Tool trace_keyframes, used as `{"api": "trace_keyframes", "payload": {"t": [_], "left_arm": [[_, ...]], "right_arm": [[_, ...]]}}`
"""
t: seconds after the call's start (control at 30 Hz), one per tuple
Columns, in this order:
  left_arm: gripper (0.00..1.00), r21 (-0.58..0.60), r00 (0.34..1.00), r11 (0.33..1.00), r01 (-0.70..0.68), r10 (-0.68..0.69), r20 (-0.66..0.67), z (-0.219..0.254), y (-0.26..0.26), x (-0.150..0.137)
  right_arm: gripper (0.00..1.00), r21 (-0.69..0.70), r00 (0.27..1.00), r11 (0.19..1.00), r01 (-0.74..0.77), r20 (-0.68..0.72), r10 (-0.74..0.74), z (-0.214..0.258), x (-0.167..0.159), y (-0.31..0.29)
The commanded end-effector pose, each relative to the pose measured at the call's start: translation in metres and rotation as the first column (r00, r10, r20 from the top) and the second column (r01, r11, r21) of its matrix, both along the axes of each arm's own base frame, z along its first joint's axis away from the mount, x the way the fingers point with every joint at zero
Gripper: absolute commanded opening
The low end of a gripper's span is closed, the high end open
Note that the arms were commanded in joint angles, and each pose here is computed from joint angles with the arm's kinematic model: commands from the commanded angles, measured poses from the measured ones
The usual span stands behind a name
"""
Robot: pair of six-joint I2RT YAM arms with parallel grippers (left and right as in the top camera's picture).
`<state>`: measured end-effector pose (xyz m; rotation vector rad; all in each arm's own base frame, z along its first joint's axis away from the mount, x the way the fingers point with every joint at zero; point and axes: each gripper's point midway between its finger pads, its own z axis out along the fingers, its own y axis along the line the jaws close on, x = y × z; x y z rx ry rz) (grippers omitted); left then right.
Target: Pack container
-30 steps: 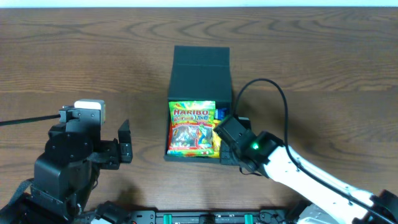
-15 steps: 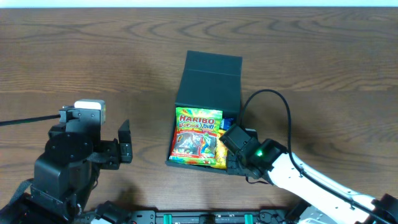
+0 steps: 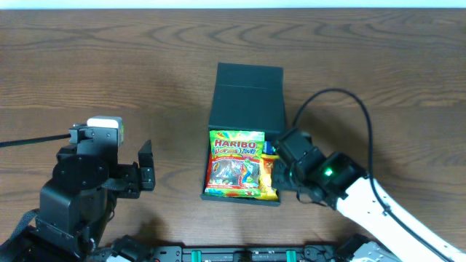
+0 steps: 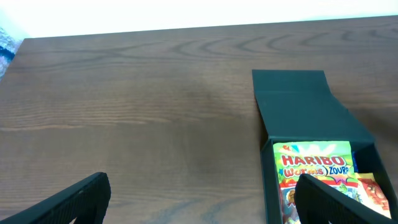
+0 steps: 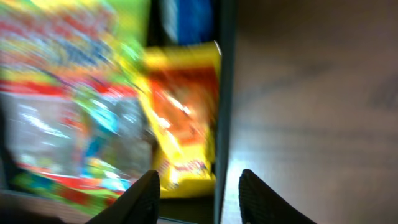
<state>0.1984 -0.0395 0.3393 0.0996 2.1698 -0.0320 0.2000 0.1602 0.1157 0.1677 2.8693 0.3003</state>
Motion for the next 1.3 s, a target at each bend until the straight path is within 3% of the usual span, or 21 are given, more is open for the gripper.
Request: {"api": "trace_keyframes", "payload": {"t": [0.0,0.1,0.13,0.3,0.4,0.57,0.77,1.0,1.27], "left_arm": [[0.95,0.018,1.000,1.000,-0.011,0.011,0.017,0.005,0.005,0.000],[0.95,0.018,1.000,1.000,-0.011,0.011,0.017,0.005,0.005,0.000],[0.95,0.018,1.000,1.000,-0.011,0.011,0.017,0.005,0.005,0.000],[0.95,0.018,1.000,1.000,-0.011,0.011,0.017,0.005,0.005,0.000],[0.95,0.018,1.000,1.000,-0.011,0.011,0.017,0.005,0.005,0.000],[0.95,0.018,1.000,1.000,-0.011,0.011,0.017,0.005,0.005,0.000],[0.95,0.018,1.000,1.000,-0.011,0.011,0.017,0.005,0.005,0.000],[0.95,0.018,1.000,1.000,-0.011,0.011,0.017,0.005,0.005,0.000],[0.95,0.018,1.000,1.000,-0.011,0.011,0.017,0.005,0.005,0.000]], "right_arm": [[0.40,-0.067,0.986,0.998,-0.003,0.165,0.014,0.035,0.036,-0.018],[0.05,-0.079,0.971,0.995,0.060,0.237,-0.040,0.057,0.062,-0.039],[0.01,-0.073,0.965,0.993,0.096,0.251,-0.075,0.064,0.069,-0.049],[0.01,0.017,0.963,0.986,0.168,0.210,-0.168,0.068,0.089,-0.082],[0.01,0.202,0.990,0.976,0.078,0.104,-0.100,0.051,0.102,-0.078],[0.01,0.420,0.997,0.907,-0.026,0.075,-0.006,0.026,0.131,-0.077],[0.01,0.593,0.997,0.804,-0.047,0.073,0.005,-0.003,0.140,-0.076],[0.01,0.661,0.997,0.747,0.066,-0.012,-0.078,-0.059,0.139,-0.073],[0.01,0.665,0.998,0.743,0.069,-0.054,-0.045,-0.091,0.146,-0.050]]}}
